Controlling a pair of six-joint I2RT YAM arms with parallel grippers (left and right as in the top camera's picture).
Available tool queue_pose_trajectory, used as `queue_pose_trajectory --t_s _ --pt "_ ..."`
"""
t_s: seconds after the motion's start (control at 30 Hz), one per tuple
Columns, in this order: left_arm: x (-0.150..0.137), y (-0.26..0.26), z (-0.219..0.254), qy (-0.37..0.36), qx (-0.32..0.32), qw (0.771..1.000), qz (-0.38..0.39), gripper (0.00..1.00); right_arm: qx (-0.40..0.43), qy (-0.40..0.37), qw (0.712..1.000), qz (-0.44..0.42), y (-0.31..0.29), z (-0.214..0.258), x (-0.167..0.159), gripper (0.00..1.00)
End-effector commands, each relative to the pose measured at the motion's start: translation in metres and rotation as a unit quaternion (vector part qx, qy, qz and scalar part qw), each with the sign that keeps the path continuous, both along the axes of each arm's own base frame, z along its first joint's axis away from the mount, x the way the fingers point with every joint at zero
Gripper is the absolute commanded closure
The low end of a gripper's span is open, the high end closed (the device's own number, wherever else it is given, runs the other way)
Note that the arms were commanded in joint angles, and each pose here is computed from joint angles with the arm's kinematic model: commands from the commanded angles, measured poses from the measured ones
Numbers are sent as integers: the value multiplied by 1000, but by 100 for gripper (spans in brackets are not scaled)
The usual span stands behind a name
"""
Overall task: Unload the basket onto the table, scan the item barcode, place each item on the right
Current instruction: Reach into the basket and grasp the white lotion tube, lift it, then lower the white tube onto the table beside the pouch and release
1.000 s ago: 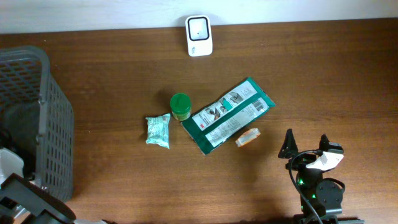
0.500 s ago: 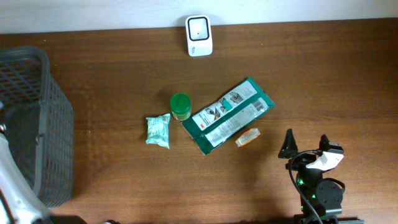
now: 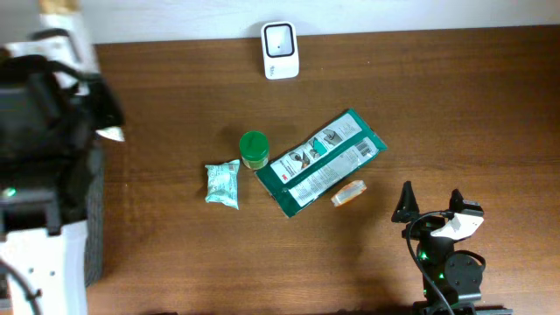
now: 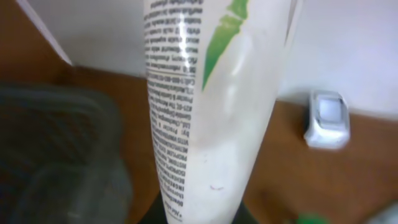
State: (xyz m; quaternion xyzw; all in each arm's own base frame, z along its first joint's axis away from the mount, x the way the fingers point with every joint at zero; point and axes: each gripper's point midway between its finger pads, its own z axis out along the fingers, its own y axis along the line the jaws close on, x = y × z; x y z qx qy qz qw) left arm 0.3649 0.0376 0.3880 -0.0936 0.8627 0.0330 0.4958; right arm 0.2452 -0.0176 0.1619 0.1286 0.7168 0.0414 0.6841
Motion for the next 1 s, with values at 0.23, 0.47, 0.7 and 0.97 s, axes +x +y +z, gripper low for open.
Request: queue_pose_trajectory --t_s 0.23,0.47,0.7,0.97 --pt "3 -39 -135 264 -29 964 -20 100 -2 2 1000 2 1 -3 0 2" --pt "17 -35 -216 375 -45 925 33 100 -2 2 1000 2 1 -3 0 2" --pt "24 -41 -272 417 -33 907 37 100 -2 2 1000 2 1 -3 0 2" --pt "30 -56 -321 400 -9 916 19 100 -2 2 1000 2 1 -3 0 2"
